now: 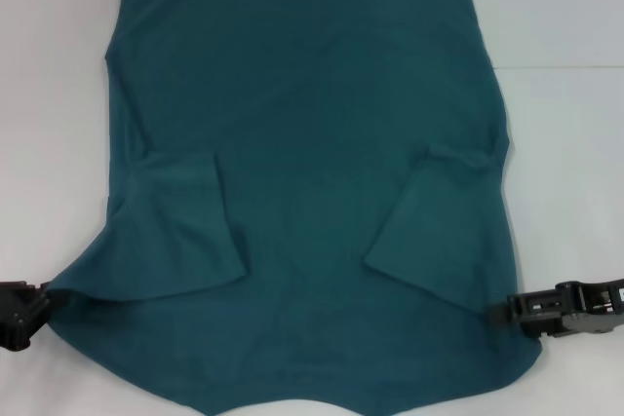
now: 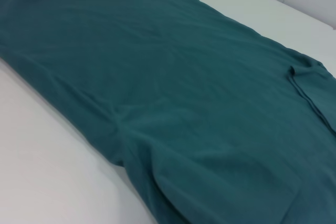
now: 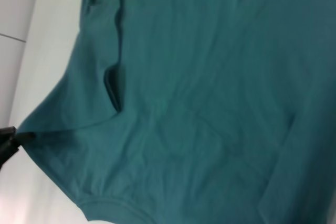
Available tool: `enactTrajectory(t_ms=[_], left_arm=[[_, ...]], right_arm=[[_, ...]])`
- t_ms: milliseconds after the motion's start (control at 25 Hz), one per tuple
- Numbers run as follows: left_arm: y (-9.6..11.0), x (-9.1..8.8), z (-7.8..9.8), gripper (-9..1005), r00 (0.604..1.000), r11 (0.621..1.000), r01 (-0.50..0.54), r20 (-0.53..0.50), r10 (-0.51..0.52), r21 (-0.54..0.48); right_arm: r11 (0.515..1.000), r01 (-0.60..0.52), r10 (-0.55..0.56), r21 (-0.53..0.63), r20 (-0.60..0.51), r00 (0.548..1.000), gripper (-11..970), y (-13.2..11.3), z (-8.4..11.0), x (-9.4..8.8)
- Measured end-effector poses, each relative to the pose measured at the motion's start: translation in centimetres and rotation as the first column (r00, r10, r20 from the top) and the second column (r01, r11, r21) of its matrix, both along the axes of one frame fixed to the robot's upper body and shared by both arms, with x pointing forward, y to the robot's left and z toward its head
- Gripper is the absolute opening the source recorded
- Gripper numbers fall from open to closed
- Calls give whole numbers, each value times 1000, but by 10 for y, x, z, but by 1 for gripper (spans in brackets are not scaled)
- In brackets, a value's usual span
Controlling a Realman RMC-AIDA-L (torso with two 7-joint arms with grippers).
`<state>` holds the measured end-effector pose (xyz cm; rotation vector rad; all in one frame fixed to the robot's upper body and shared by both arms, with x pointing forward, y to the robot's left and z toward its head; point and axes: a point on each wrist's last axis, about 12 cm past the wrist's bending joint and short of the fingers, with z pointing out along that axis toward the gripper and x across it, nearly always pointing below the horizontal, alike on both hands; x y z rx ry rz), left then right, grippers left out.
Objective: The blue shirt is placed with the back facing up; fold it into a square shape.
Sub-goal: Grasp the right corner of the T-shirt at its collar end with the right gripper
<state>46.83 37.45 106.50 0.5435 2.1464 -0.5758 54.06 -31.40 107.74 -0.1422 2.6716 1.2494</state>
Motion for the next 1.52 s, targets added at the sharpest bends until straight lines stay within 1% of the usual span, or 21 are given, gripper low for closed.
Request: enactTrajectory(t_ms=[240,680,1080,1320,1520], left_arm=[[-1,2,1,25,1000,1000,3,2,-3,-1],[-2,3,1,25,1000,1000,8,6,-8,-3],[-5,9,4,25,1000,1000,19,15,-19,-5],[-6,11,4,25,1000,1000,23,20,-23,-5],[-8,12,3,25,1000,1000,25,19,-25,-11]], right_arm=[[1000,4,-5,-31,-14,1000,910,-3,0,1],[999,7,-8,-32,-14,1000,909,-9,3,0],[999,-32,32,1,24,999,908,9,5,7],[998,-51,48,32,70,996,908,20,10,14],[998,-55,53,26,72,996,907,23,11,17]])
